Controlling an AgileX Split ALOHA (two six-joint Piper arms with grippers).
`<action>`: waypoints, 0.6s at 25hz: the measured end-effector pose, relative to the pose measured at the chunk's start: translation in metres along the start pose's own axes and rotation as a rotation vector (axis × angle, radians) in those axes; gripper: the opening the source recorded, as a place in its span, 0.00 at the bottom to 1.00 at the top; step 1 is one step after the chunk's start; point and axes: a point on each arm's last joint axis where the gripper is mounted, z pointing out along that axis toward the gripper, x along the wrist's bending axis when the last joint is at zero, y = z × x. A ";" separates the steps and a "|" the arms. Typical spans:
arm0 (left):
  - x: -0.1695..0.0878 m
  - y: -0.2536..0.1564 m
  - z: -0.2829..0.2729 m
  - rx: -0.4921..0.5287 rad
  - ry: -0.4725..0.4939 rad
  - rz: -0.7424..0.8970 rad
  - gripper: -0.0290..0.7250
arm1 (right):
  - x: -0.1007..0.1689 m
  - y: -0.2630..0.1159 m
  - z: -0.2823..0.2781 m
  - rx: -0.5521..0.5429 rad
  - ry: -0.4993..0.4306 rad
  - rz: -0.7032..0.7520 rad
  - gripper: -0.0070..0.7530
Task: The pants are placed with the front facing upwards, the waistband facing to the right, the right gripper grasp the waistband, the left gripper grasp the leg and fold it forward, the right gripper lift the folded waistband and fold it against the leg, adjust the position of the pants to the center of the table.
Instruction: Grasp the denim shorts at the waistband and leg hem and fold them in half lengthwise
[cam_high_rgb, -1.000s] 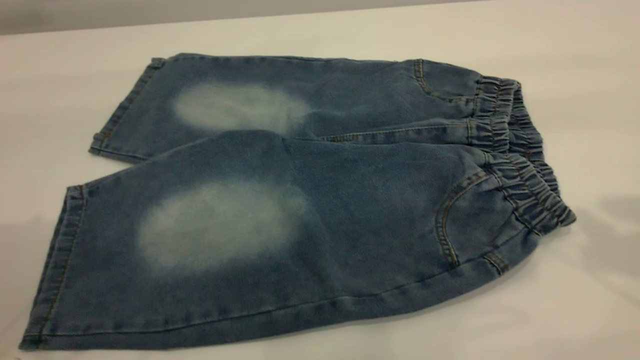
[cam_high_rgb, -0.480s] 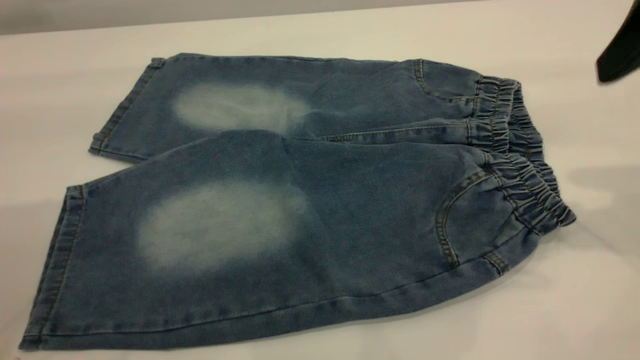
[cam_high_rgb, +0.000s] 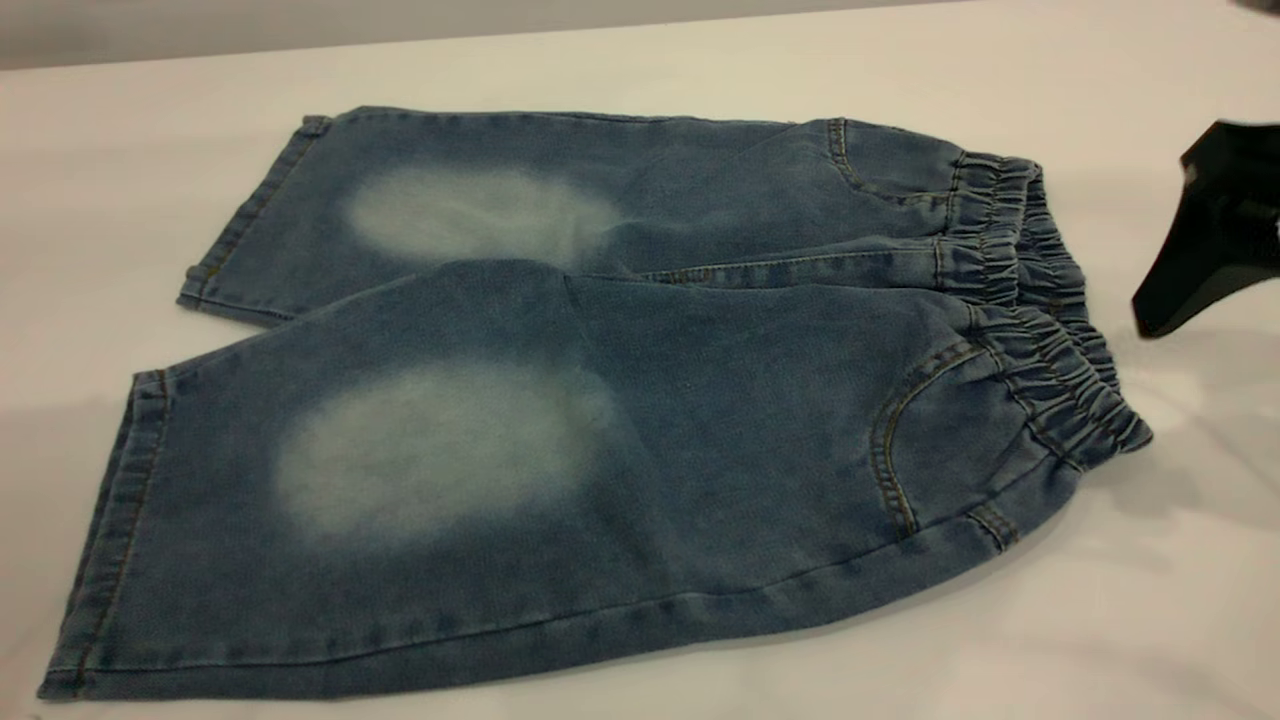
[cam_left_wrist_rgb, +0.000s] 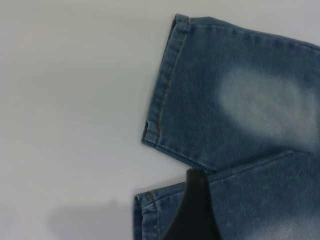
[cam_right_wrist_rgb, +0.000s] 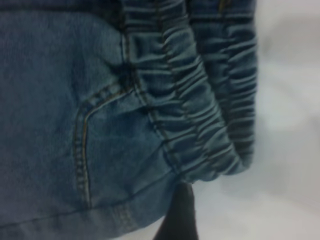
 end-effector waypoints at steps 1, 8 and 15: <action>0.000 0.000 0.000 -0.001 0.000 0.000 0.76 | 0.000 0.000 0.002 0.005 0.009 -0.003 0.77; 0.000 0.000 0.000 0.000 0.000 0.000 0.76 | 0.001 -0.001 0.024 0.048 0.078 -0.010 0.66; 0.000 -0.001 0.000 0.006 0.000 0.001 0.76 | -0.007 -0.003 0.046 0.071 0.050 -0.004 0.61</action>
